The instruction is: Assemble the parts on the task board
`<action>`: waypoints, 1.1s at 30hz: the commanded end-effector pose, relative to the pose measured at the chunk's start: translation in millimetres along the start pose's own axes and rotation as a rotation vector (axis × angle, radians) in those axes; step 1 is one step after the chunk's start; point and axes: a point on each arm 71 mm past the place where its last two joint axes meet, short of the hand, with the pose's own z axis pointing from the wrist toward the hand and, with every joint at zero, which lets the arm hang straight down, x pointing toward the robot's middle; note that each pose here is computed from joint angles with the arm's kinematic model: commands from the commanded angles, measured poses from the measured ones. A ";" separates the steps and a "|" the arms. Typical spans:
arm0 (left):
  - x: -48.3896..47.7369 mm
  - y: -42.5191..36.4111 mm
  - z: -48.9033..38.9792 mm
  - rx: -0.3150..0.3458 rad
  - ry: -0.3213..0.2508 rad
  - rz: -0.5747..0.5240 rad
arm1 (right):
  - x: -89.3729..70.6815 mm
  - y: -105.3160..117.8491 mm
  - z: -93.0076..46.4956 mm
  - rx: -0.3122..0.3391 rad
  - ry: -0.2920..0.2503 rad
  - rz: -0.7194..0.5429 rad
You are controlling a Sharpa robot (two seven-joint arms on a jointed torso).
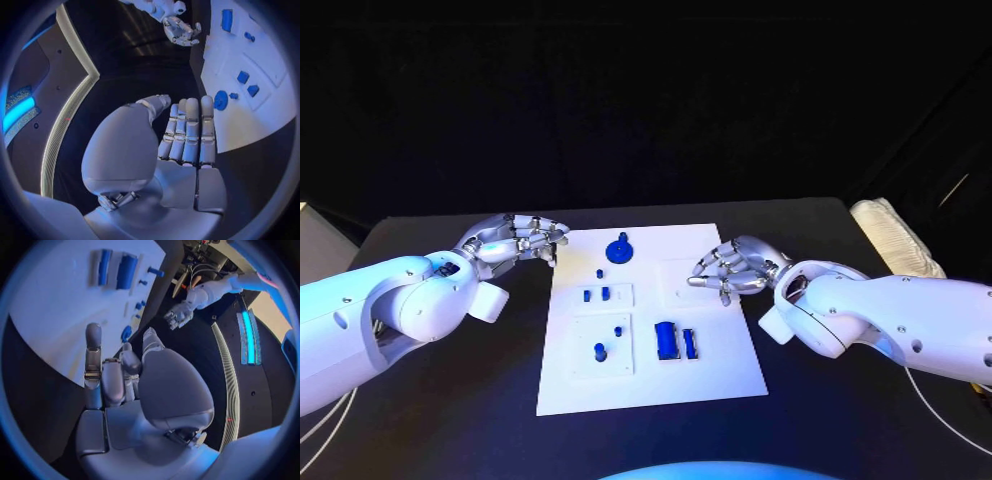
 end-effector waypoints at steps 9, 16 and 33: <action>-29.0 2.5 26.2 0.176 -0.286 -0.067 | -43.3 2.3 58.7 -0.126 -0.195 0.226; -29.7 8.2 37.5 0.134 -0.274 -0.043 | -44.1 3.1 73.4 -0.098 -0.214 0.188; 26.8 21.2 18.9 0.150 -0.403 -0.039 | 17.3 30.7 50.7 -0.153 -0.298 0.527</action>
